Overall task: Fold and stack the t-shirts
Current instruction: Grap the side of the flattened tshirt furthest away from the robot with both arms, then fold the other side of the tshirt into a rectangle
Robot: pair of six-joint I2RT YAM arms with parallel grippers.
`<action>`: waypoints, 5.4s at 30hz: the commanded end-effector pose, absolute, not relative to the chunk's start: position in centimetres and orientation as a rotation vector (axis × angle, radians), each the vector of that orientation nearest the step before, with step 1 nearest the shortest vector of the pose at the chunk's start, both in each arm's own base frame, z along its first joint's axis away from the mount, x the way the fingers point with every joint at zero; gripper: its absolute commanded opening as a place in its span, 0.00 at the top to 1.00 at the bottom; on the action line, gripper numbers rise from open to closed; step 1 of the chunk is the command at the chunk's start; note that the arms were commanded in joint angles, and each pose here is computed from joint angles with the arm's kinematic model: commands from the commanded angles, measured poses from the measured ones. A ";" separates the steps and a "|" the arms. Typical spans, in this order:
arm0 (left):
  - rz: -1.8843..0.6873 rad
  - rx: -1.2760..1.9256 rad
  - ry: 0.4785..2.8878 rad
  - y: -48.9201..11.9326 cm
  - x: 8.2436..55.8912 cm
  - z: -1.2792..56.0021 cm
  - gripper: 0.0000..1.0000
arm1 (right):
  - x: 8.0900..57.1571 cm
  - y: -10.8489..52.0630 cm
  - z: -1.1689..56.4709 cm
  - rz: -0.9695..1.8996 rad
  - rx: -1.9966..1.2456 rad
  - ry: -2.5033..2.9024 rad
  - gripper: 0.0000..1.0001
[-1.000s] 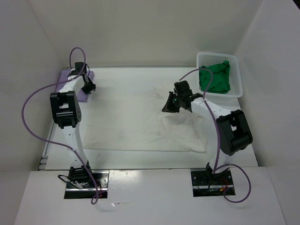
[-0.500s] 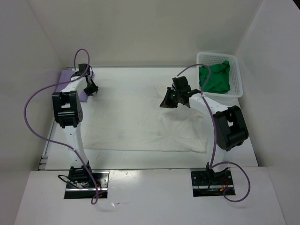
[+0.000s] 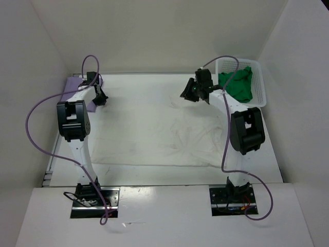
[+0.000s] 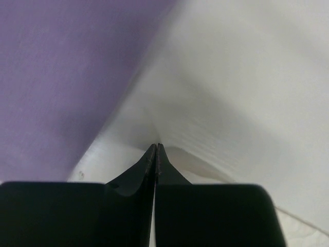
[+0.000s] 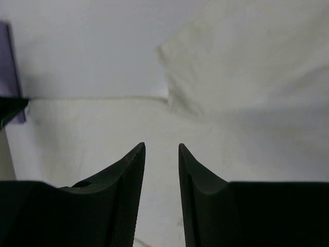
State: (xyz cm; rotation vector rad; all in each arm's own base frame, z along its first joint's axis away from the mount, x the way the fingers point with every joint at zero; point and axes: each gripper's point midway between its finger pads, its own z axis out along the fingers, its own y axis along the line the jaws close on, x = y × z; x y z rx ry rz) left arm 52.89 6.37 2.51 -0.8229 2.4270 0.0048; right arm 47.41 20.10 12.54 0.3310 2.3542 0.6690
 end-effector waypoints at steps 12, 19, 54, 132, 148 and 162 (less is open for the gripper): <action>-0.093 -0.797 2.364 4.3 50.7 7.5 1.00 | 62.6 10.4 6.2 0.093 0.449 2.285 0.55; -0.135 -0.761 2.372 3.3 50.8 8.0 1.00 | 66.2 9.1 6.7 -0.038 0.414 2.235 0.49; -0.210 -0.790 2.298 3.2 49.0 10.9 1.00 | 61.3 11.7 12.1 0.112 0.332 2.309 0.99; -0.570 -0.824 2.550 -4.7 33.2 4.5 0.74 | 35.6 17.3 5.9 0.225 0.361 2.573 0.46; -0.609 -0.838 2.542 -5.4 33.6 4.4 0.74 | 34.0 18.5 5.5 0.220 0.279 2.622 0.82; -0.656 -0.819 2.532 -6.1 34.0 5.0 0.74 | 25.3 19.9 6.8 0.394 0.143 2.791 1.00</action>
